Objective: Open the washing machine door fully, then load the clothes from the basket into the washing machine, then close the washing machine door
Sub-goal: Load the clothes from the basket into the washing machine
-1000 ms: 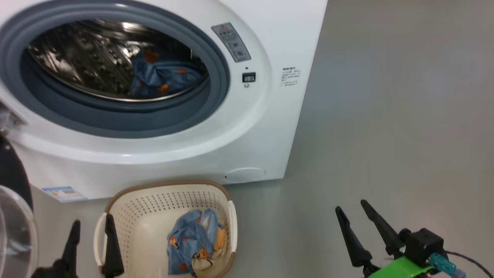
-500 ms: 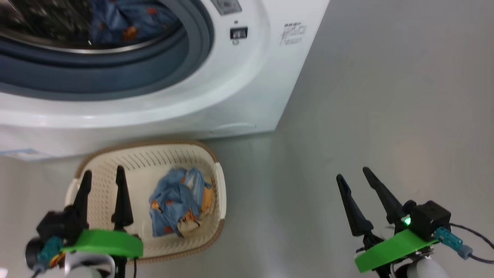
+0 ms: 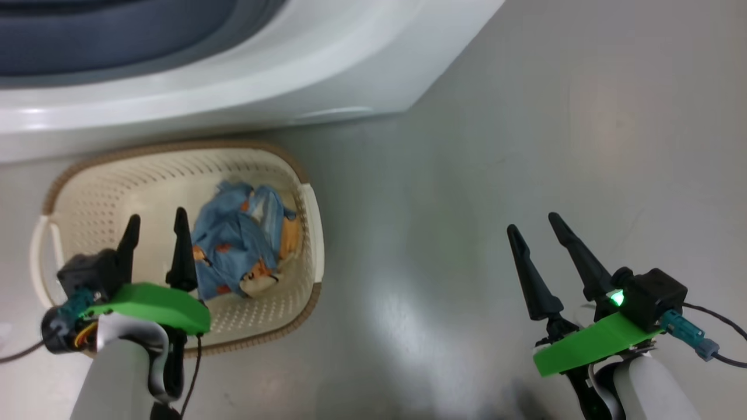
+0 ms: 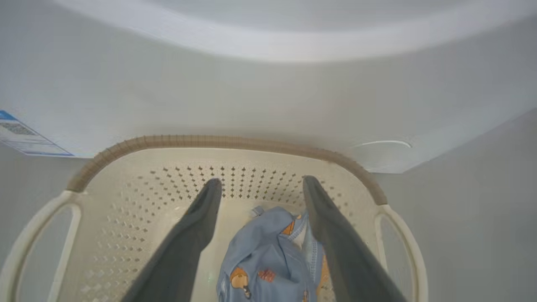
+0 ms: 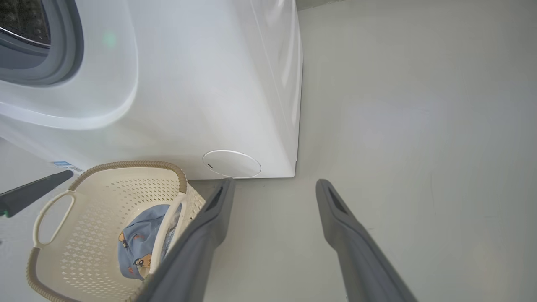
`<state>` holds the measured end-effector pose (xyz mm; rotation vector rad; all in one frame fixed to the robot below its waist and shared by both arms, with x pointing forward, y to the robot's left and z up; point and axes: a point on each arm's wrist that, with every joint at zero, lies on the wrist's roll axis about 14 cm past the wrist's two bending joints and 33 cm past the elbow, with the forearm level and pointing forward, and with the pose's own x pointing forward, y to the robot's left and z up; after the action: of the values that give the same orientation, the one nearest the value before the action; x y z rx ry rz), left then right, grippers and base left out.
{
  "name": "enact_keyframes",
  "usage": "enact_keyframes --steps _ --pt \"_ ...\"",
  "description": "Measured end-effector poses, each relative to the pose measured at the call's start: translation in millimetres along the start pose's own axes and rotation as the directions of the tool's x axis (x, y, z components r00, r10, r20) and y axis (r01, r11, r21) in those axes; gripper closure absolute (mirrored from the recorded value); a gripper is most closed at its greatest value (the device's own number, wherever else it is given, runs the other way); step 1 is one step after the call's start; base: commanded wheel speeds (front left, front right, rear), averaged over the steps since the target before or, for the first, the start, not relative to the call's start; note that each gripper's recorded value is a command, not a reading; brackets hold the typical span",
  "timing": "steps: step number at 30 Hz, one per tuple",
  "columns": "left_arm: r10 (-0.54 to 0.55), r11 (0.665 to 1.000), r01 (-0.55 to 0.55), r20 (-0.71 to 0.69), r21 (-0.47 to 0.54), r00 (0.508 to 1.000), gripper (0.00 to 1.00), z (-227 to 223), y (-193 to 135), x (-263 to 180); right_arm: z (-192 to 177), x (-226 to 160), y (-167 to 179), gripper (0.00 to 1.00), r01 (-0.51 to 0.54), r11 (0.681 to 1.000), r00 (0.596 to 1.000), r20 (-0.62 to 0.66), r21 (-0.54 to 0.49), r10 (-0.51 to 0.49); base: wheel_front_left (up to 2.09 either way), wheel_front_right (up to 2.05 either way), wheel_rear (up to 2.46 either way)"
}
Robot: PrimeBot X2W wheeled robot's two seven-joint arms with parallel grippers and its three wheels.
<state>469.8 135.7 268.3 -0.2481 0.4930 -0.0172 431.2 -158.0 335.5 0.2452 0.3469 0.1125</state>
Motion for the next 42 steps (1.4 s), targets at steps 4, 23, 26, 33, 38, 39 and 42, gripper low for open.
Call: enact_keyframes --steps 4,23,26,33,38,39,42 --pt "0.006 1.000 -0.006 -0.094 -0.002 0.996 0.00 -34 5 14 -16 8 -9 0.00 0.019 1.000 0.999 -0.035 0.002 -0.019 0.00 0.00 0.00" --pt "0.004 0.998 -0.032 -0.466 -0.052 0.885 0.00 -139 37 42 -66 28 -20 0.00 0.040 0.999 0.990 -0.133 0.024 -0.037 0.00 0.00 0.00" --pt "-0.028 0.996 -0.016 -0.507 -0.083 0.862 0.00 -146 27 39 -66 28 -19 0.00 0.039 0.999 0.991 -0.132 0.024 -0.035 0.00 0.00 0.00" --pt "-0.170 0.974 0.059 -0.535 -0.219 0.827 0.00 -144 -11 41 -61 33 -19 0.00 0.034 0.999 0.993 -0.116 0.020 -0.031 0.00 0.00 0.00" --pt "-0.183 0.973 0.065 -0.567 -0.221 0.803 0.00 -150 -5 37 -63 33 -20 0.00 0.037 0.999 0.992 -0.120 0.020 -0.035 0.00 0.00 0.00" --pt "-0.179 0.975 0.066 -0.581 -0.210 0.794 0.00 -153 -3 35 -63 33 -21 0.00 0.038 0.999 0.992 -0.120 0.019 -0.036 0.00 0.00 0.00" --pt "-0.164 0.980 0.055 -0.614 -0.192 0.772 0.00 -163 2 29 -62 34 -21 0.00 0.038 0.999 0.993 -0.116 0.018 -0.036 0.00 0.00 0.00"
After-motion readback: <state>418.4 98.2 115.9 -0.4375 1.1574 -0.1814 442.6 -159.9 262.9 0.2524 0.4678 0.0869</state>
